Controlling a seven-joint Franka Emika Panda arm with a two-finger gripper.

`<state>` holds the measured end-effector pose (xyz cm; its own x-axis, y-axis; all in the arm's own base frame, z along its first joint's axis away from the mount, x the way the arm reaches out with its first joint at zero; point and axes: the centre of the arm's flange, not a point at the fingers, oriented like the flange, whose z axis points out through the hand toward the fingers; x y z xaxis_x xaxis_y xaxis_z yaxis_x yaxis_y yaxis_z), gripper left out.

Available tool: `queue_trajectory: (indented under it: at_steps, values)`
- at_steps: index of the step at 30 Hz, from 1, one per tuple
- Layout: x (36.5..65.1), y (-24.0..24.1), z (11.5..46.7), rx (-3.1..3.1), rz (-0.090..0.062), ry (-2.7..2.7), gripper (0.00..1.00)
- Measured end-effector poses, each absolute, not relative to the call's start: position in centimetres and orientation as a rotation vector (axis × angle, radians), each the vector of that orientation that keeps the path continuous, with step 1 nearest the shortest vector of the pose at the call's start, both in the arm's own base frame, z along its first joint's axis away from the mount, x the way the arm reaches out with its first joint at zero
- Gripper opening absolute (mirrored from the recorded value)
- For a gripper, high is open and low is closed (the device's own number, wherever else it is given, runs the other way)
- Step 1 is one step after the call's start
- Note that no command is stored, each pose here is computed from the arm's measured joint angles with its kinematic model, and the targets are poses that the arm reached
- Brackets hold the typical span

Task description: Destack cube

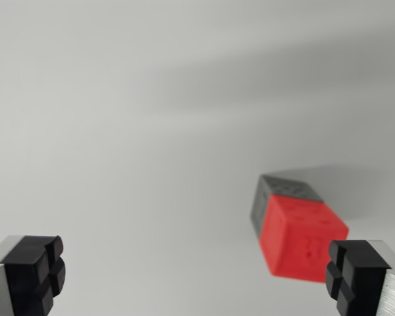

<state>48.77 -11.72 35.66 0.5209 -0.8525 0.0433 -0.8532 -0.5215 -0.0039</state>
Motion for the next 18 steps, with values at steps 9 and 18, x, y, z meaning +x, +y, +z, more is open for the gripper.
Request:
queue_trajectory:
  at_steps: [9, 18]
  values:
    - [46.4, -13.6, 33.6, 2.697, 0.044, -1.58, 1.0]
    - [44.0, -15.6, 31.4, 2.669, 0.027, -1.635, 1.0]
